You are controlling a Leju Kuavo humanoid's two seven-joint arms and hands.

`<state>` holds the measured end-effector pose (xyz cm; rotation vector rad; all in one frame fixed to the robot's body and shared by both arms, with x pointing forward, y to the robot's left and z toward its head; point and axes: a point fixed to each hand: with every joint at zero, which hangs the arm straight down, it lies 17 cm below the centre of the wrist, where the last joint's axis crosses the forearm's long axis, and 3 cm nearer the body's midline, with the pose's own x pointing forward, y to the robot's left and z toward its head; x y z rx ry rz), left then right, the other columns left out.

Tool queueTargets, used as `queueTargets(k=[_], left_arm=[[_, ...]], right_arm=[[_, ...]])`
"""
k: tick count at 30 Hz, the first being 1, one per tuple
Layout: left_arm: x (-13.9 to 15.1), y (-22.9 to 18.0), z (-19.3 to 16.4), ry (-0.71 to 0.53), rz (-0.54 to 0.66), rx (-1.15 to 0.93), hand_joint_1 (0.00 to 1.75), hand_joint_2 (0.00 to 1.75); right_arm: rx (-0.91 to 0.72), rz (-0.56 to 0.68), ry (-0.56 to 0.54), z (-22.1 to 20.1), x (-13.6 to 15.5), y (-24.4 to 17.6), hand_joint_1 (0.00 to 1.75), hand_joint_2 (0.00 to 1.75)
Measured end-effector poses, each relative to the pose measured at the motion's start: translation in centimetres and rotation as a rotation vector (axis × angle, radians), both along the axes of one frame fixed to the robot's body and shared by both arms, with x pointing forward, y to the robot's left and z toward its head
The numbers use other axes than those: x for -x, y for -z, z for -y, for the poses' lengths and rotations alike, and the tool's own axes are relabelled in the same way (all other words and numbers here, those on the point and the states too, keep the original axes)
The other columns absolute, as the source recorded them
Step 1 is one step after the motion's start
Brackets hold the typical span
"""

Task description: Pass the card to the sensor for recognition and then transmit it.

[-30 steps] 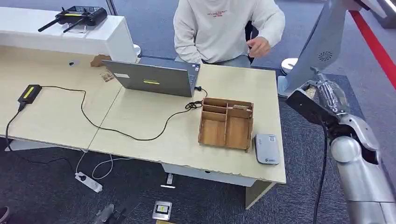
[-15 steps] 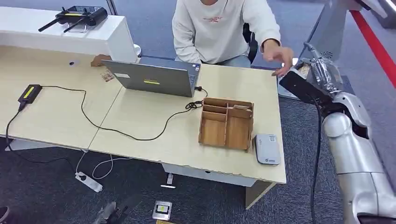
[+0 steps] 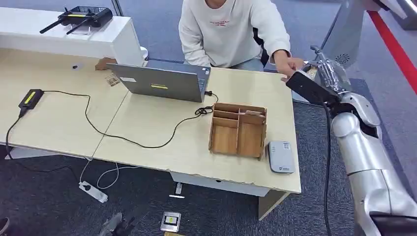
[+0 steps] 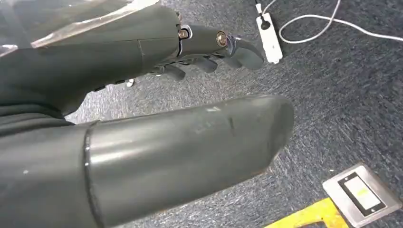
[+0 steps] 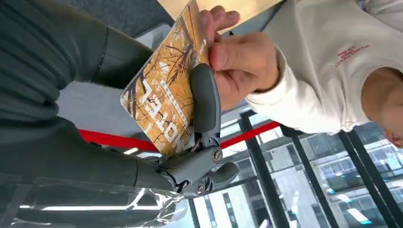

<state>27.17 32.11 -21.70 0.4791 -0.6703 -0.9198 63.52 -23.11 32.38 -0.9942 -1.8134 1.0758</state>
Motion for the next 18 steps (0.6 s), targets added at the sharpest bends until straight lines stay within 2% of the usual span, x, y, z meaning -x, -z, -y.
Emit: queueTargets(k=[6,7,8,9,10,18], left_arm=[[1.0,0.4,-0.1,-0.022,-0.01,0.032,0.0,0.0],[1.1,0.5,-0.4,-0.029,-0.013,0.035,0.0,0.0],[1.3,0.5,-0.5,-0.036,-0.016,0.038,0.0,0.0],[1.6,0.6,-0.7,-0.042,-0.02,0.039,0.0,0.0],[1.7,0.7,-0.8,-0.046,-0.023,0.04,0.0,0.0],[2.5,1.0,-1.4,-0.073,-0.029,0.046,0.0,0.0]], right_arm=[[0.026,-0.006,-0.029,-2.4,-1.2,-1.2,1.71,1.75],[0.026,-0.011,-0.032,-2.8,-1.3,-1.2,0.58,1.75],[0.025,-0.017,-0.033,-3.0,-1.3,-1.1,0.47,1.75],[0.023,-0.021,-0.036,-3.3,-1.4,-1.0,0.19,1.75],[0.024,-0.023,-0.038,-3.5,-1.5,-0.8,0.0,1.75],[0.043,-0.004,-0.041,-4.7,-1.4,-0.1,0.0,1.75]])
